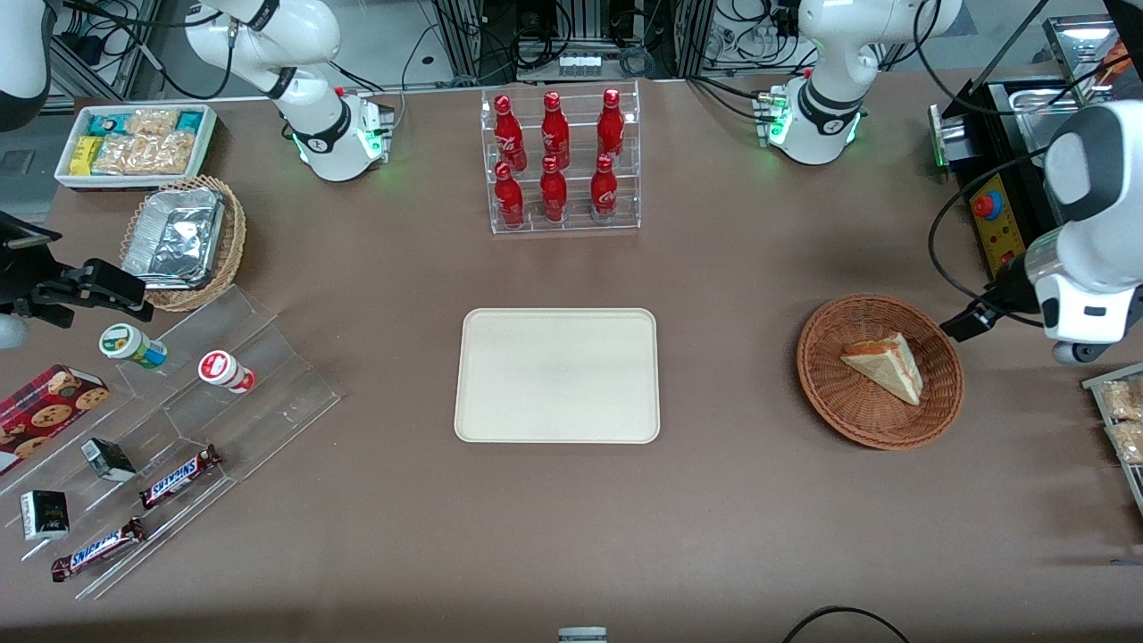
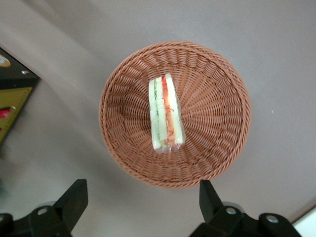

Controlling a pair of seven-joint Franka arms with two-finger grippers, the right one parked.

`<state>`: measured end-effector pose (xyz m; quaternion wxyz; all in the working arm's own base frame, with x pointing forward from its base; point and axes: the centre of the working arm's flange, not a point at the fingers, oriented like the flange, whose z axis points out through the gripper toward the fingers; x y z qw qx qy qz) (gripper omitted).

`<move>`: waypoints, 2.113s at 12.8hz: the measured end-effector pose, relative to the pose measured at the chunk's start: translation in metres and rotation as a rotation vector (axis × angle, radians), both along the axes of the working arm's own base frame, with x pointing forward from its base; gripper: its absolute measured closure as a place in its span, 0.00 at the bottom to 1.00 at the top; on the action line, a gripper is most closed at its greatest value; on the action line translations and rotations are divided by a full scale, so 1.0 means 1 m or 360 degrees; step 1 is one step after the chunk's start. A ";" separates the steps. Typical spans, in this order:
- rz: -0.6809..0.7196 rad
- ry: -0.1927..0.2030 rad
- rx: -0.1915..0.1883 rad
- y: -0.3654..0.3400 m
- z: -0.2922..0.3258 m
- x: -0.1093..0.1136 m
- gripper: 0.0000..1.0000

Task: Place sandwich from basket to tray
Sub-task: 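Move the left gripper over the wicker basket above the wrapped sandwich, then lower the left gripper and close it on the wrapped sandwich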

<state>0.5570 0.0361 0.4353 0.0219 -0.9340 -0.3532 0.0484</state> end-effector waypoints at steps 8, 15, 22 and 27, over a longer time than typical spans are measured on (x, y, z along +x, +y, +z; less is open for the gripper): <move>0.0342 0.0000 0.0052 -0.016 -0.149 -0.010 0.00; 0.0356 -0.0029 0.0060 -0.014 -0.198 -0.010 0.00; 0.0349 0.0021 0.0064 -0.016 -0.204 -0.010 0.36; 0.0255 0.0100 0.0064 -0.049 -0.130 0.017 0.52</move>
